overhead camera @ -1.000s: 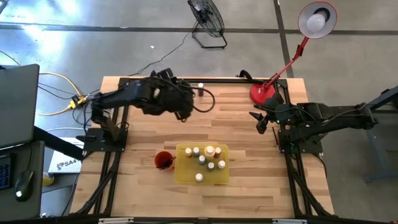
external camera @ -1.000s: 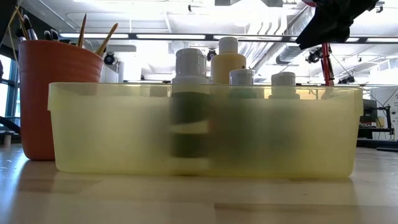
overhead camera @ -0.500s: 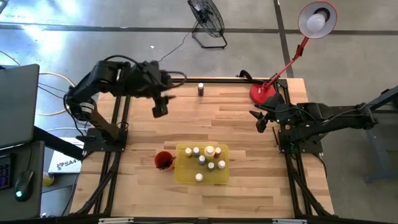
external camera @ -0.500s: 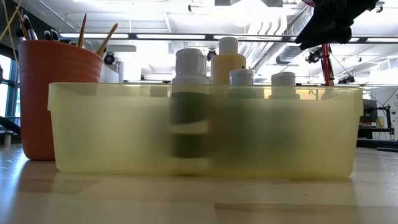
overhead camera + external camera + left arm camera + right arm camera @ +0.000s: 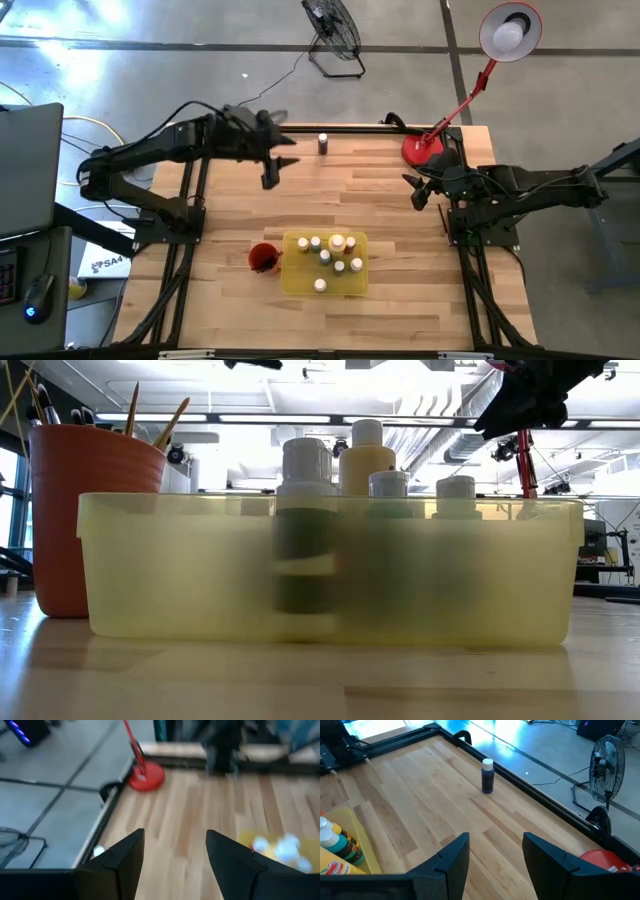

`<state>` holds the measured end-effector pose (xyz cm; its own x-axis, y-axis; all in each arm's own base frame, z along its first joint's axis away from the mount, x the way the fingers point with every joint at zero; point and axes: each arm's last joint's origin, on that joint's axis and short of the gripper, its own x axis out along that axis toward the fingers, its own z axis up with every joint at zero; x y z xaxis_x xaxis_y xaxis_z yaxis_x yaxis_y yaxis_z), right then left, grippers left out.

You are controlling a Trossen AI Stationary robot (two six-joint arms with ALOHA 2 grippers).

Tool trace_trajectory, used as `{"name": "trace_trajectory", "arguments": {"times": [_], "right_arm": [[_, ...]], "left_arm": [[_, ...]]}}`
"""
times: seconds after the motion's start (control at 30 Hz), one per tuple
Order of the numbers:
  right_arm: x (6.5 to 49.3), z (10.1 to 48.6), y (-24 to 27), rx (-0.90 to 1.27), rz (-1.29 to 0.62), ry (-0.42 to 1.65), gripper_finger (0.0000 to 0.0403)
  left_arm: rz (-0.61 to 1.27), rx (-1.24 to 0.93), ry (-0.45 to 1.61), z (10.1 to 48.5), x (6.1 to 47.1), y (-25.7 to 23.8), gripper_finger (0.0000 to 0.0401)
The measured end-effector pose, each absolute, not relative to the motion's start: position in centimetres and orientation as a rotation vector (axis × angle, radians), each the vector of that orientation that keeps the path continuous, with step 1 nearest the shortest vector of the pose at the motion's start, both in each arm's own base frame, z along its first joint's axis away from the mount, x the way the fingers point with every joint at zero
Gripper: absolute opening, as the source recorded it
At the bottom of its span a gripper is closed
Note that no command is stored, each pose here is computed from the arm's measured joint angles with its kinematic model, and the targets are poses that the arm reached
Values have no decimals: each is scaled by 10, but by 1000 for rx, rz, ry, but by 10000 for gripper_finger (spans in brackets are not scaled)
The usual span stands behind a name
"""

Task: Pick & Place Paint Supplies
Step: Put the dark blue paint bottle into the yellow bin

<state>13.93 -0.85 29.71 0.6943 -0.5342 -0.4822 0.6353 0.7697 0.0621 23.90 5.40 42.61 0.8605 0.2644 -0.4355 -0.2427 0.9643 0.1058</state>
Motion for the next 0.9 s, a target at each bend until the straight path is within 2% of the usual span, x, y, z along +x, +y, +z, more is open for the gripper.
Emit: {"name": "trace_trajectory", "arguments": {"times": [0.1,0.33,0.5,0.63,0.77,0.9], "right_arm": [[139,297,-8,233,-659,461,174],[139,298,-10,224,-710,435,174],[139,299,-10,226,-716,424,174],[139,299,-10,224,-713,425,174],[139,299,-10,194,-707,437,174],[139,299,-10,155,-696,451,174]], "left_arm": [[293,9,386,416,238,77,207],[360,-177,464,374,247,155,207],[264,-328,445,345,257,201,207],[209,-375,394,335,268,217,207],[251,-409,348,332,275,223,207],[316,-475,206,338,285,230,207]]}}
